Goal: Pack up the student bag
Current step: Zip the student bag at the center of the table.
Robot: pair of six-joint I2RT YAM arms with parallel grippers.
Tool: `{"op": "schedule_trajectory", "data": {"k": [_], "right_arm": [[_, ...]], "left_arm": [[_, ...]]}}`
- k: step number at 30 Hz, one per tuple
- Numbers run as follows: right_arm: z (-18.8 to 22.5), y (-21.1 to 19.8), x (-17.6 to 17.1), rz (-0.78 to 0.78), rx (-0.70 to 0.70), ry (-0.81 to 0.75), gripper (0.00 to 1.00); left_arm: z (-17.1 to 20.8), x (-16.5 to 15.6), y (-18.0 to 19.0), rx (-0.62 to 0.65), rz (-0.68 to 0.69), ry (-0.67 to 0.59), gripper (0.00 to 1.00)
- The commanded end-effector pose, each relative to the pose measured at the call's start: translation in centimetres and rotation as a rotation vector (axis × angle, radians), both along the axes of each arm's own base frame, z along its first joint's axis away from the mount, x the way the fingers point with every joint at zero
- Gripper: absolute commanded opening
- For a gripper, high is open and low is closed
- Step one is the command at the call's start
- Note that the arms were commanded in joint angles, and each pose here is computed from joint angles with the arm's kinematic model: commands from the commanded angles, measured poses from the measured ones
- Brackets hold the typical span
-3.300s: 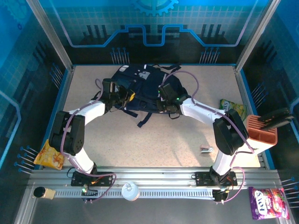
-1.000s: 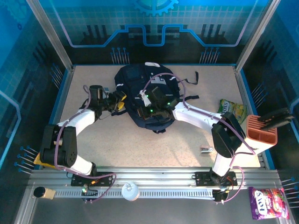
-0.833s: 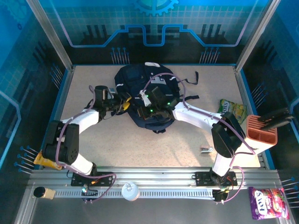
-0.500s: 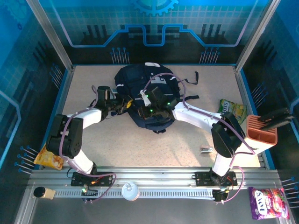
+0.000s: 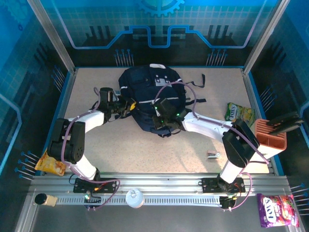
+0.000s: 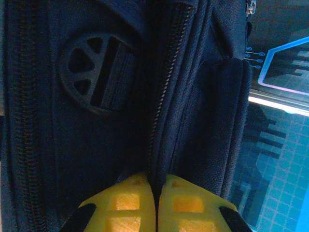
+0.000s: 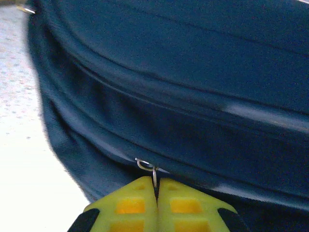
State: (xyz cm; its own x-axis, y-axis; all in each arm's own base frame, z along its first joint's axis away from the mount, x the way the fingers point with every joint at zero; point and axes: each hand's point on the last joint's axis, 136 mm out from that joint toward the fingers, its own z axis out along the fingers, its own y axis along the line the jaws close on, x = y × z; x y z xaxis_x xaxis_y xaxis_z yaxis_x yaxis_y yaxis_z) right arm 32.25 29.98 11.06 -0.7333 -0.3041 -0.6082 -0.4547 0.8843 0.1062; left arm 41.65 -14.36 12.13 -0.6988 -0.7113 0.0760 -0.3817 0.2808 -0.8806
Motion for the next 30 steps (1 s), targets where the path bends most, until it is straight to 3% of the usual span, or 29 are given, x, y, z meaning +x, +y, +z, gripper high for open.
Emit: {"op": "schedule_trajectory", "data": {"k": [1, 8, 15, 19, 24, 30], "right_arm": [[-0.2, -4.4, 1.2, -0.118, -0.102, -0.04, 0.0], [-0.4, -10.3, 4.2, -0.329, -0.148, -0.072, 0.0], [2.5, -8.9, 5.5, -0.223, -0.142, -0.15, 0.0], [5.1, -6.6, 4.9, -0.137, -0.106, -0.211, 0.0], [7.5, -3.2, 4.0, -0.058, -0.009, -0.232, 0.0], [8.3, 2.3, 3.3, 0.046, 0.117, -0.195, 0.0]], "left_arm": [[2.5, 1.4, 1.8, 0.022, 0.034, -0.071, 0.0], [2.1, 1.7, 3.1, 0.065, 0.039, -0.057, 0.0], [0.5, 2.5, 3.6, 0.151, 0.0, -0.017, 0.0], [0.1, 3.4, 4.8, 0.23, 0.007, -0.01, 0.13], [0.0, 2.9, 8.3, 0.321, 0.111, 0.012, 0.41], [1.2, -1.1, 10.7, 0.359, 0.18, 0.052, 0.53]]}}
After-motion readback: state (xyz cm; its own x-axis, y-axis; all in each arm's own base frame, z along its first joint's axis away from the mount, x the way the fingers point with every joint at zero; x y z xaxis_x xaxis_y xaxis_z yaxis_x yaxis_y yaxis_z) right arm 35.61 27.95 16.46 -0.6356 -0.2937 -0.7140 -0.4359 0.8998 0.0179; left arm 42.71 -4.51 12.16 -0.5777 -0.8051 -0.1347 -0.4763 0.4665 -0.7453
